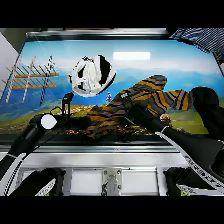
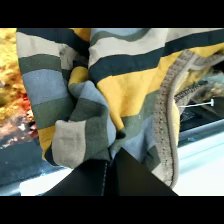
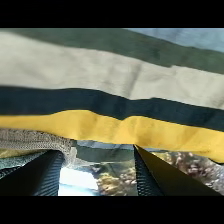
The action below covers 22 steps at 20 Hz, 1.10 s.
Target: Fold the clothes and pants, and hang the long-sleeved shirts on hangers.
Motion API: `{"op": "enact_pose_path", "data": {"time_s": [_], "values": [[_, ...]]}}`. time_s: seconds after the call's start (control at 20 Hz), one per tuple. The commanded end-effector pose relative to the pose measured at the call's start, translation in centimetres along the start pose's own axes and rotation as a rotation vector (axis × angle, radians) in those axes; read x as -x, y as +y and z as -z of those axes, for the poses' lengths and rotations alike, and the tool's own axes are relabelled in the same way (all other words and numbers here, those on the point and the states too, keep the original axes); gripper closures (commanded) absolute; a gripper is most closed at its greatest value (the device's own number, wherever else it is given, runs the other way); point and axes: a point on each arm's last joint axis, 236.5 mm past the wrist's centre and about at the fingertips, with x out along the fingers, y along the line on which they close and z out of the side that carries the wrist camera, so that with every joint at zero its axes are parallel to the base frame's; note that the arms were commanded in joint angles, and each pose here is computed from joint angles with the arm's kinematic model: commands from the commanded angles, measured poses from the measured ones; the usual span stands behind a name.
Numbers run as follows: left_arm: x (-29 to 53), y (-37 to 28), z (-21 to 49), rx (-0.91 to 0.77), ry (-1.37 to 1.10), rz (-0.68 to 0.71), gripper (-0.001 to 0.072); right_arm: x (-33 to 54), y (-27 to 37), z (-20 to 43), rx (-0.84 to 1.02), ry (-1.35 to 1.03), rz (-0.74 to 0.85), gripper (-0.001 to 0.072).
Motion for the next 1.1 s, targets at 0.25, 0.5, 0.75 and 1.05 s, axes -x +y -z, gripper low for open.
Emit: {"op": "enact_pose_path", "data": {"time_s": [0.25,0.5,0.75,1.05], "values": [[0.7,-0.4,0.3,-0.001,-0.002,0.01,0.0696,-1.9,2.6,2.1,-0.052,0.059,0.006,0.0244],[0.7,-0.2,0.4,0.003,0.007,0.006,0.0696,-1.0,0.2,1.5,0.059,0.045,0.067,0.0699],[0.9,0.2,-0.4,0.023,-0.022,0.003,0.0696,6.0,-6.1,1.1,0.107,0.032,0.062,0.0699],[-2.1,-2.2,-3.0,-0.066,0.037,-0.015,0.041,11.5,-9.3,1.0,-0.021,-0.057,-0.011,0.07]]}}
